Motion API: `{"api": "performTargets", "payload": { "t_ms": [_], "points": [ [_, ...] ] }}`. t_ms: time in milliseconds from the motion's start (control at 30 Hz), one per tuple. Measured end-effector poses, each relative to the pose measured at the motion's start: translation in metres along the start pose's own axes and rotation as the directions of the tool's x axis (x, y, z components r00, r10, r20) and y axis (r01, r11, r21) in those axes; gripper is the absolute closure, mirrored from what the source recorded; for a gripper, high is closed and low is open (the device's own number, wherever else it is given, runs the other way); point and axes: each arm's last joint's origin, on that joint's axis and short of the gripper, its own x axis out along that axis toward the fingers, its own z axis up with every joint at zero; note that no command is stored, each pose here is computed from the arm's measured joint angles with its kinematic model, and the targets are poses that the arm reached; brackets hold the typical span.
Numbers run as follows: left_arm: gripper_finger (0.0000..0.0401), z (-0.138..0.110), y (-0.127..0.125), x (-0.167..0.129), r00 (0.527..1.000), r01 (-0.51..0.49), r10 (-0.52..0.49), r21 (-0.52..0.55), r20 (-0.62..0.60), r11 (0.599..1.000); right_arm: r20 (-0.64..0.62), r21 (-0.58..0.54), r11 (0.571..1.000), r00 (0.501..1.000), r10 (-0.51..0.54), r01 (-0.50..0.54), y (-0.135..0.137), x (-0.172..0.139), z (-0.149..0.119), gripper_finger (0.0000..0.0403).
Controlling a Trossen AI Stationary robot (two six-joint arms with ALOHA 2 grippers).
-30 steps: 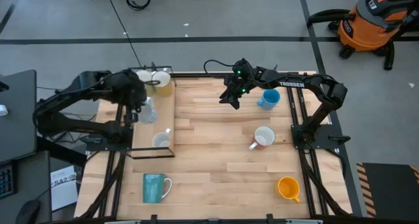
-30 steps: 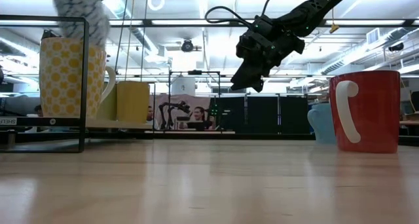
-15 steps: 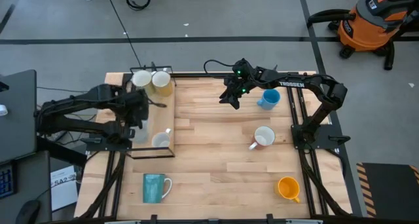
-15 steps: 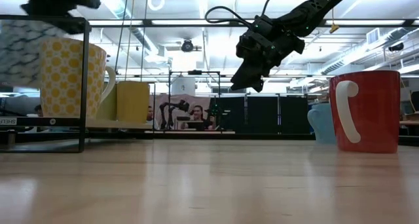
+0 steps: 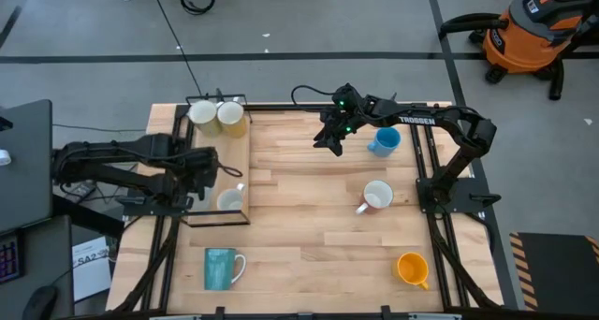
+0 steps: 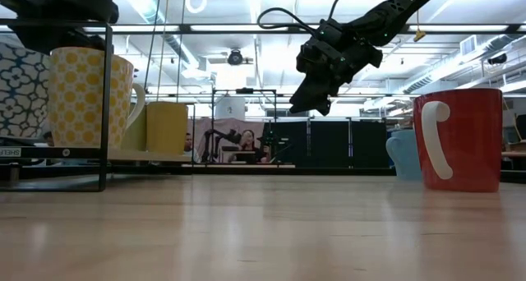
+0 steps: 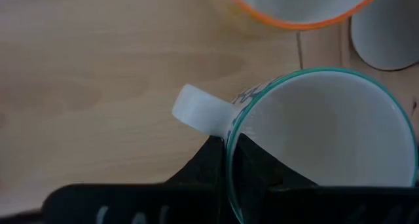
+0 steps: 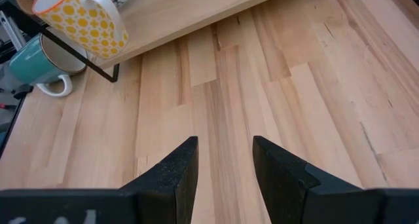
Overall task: Place coffee mugs
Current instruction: Put the blue patterned mug on the shelf
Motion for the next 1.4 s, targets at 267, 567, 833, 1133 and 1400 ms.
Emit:
{"api": "performTargets", "payload": {
  "t_ms": [267,567,833,1133,1400],
  "points": [
    [0.037,0.007,-0.012,0.001,0.998,0.032,-0.033,0.025,0.047,0.999,0.002,-0.002,1.0,1.0,0.0,0.0,0.0,0.0,0.0,0.0252],
    [0.0369,0.006,-0.019,0.01,0.999,0.043,-0.045,0.067,0.026,0.997,0.005,-0.004,1.0,1.0,0.0,0.0,0.0,0.0,0.001,0.0252],
    [0.0369,0.004,-0.019,0.019,1.0,0.028,-0.028,0.065,0.007,0.998,0.008,-0.006,1.0,1.0,0.0,0.0,0.0,0.0,0.001,0.0252],
    [0.0358,0.003,-0.018,0.019,1.0,0.005,-0.005,0.068,0.001,0.998,0.031,-0.021,1.0,1.0,-0.001,0.001,0.0,0.0,0.003,0.0252],
    [0.0339,0.004,-0.017,0.02,1.0,-0.03,0.03,0.068,-0.002,0.997,0.044,-0.03,1.0,0.999,-0.001,0.002,0.0,0.0,0.005,0.0252]
  ]
}}
